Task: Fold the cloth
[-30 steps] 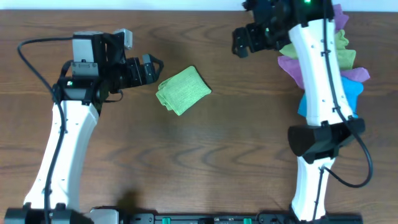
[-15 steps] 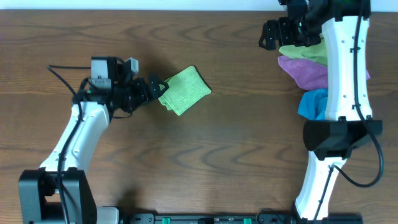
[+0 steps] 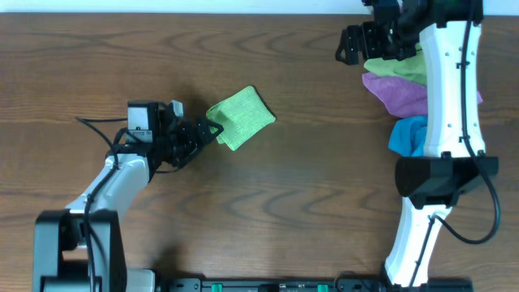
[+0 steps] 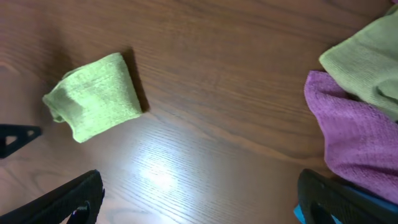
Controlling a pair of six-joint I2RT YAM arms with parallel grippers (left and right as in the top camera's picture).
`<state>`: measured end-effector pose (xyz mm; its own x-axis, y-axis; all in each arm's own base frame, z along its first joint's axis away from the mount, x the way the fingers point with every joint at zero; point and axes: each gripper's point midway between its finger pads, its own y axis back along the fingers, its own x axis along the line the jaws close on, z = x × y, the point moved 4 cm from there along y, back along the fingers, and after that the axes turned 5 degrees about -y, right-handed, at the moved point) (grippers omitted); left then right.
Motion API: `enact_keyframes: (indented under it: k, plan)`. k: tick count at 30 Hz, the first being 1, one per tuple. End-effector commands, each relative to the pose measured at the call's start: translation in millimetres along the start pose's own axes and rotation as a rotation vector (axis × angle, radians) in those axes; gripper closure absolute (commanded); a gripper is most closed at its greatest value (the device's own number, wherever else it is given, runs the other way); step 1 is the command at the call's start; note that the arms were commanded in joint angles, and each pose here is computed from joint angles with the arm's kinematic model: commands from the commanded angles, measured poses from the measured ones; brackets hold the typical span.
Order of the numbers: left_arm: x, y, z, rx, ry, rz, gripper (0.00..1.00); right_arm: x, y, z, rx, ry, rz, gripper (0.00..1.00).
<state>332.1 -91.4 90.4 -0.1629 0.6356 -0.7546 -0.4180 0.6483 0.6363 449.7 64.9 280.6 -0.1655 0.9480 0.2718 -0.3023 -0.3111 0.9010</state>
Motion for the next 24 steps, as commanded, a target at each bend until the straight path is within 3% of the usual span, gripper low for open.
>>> enact_keyframes:
  k: [1,9,11,13,16,18,24]
  plan:
    - [13,-13,0,0.021,0.056,0.004,0.04,5,-2,0,0.003,0.030,0.034,0.01]
    - [31,-34,5,0.021,0.100,0.004,0.05,4,-3,-1,0.010,0.027,0.034,0.02]
    - [34,-38,6,0.021,0.121,0.004,0.05,5,-4,0,0.008,0.028,0.035,0.07]
    - [38,-41,6,0.021,0.136,0.005,0.05,8,-9,0,0.012,0.033,0.052,0.24]
    - [41,-45,7,0.018,0.134,0.002,0.05,15,-31,-4,0.051,0.039,0.092,0.70]
    - [42,-47,8,0.016,0.142,0.000,0.05,23,-53,-10,0.093,0.050,0.116,0.95]
    - [43,-48,9,0.008,0.148,0.005,0.05,60,-133,-30,0.150,0.150,0.137,0.99]
